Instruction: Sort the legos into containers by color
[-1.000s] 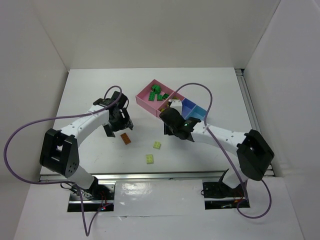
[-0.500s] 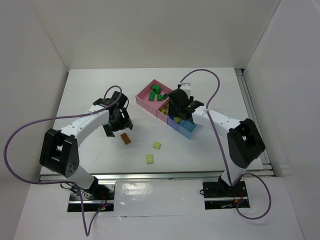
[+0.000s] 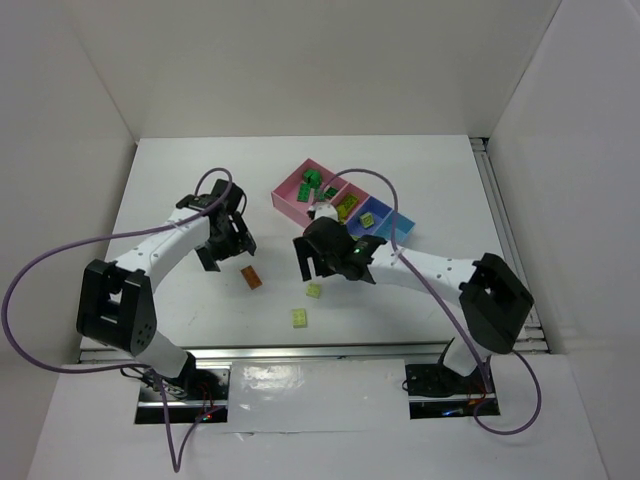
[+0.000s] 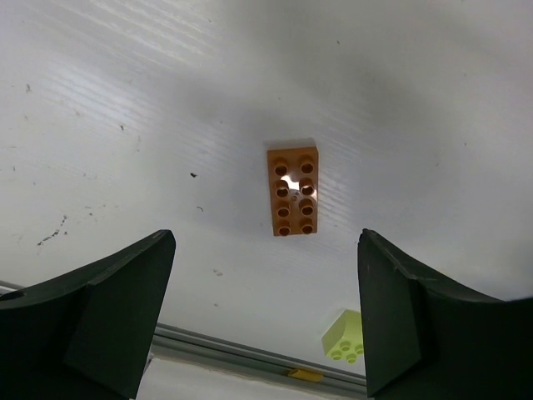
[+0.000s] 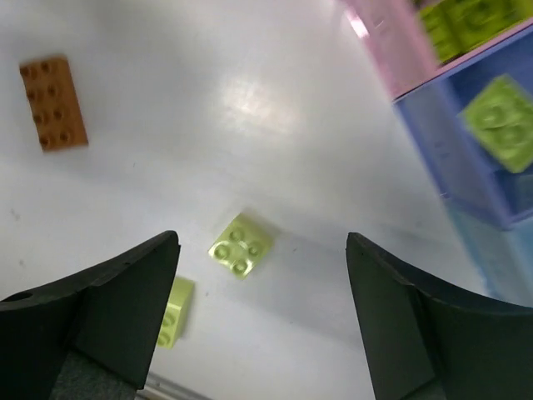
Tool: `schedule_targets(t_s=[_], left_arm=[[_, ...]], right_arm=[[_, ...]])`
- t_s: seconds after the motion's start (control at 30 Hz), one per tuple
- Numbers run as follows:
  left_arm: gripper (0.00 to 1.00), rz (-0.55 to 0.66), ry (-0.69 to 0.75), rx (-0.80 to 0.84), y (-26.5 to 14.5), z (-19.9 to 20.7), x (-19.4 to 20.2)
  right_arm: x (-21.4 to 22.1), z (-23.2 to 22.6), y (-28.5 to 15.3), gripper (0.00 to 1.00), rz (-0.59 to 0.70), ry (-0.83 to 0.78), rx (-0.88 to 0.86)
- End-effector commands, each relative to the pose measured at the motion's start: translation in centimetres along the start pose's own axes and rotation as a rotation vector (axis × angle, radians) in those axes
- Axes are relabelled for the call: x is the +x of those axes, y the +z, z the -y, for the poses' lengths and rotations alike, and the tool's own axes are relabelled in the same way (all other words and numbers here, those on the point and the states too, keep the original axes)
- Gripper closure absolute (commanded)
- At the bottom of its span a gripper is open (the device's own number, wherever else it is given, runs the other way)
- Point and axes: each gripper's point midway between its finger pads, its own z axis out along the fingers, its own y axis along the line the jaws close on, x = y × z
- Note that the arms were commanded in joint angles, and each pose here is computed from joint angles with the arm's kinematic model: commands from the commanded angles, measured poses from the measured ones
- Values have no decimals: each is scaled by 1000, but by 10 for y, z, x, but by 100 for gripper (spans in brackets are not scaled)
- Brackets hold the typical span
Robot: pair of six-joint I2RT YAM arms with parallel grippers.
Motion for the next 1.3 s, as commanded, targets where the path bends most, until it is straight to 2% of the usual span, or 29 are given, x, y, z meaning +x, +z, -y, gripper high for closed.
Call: schedule_targets(t_s=[0.0, 0.27, 0.6, 0.77, 0.83, 0.87, 0.93, 1.03, 1.13, 1.27], left_arm=[[8, 52, -19, 10, -15, -5, -16], [8, 47, -18, 0, -13, -11, -14], [9, 27, -16, 8, -11, -11, -9], [9, 40, -19, 21, -14, -9, -12], [9, 40, -19, 21, -14, -9, -12], [9, 40, -19, 21, -14, -9, -12], [9, 40, -19, 21, -14, -9, -12], [9, 40, -19, 21, -14, -9, -12], [9, 46, -21, 27, -16, -9, -13], [9, 46, -21, 27, -16, -9, -13]], right_arm=[[32, -13, 11, 11, -106, 9, -25], [68, -31, 39, 9, -221, -16, -41], [81, -28, 42, 33, -270, -62, 47], [78, -24, 37, 35, -258, -69, 83], [76, -22, 38, 41, -249, -62, 96], [77, -24, 37, 50, -245, -70, 98], [68, -24, 35, 58, -217, -66, 104], [52, -26, 29, 63, -171, -58, 113], [31, -17, 22, 63, -109, -66, 149], [-19, 8, 11, 63, -3, -17, 205]])
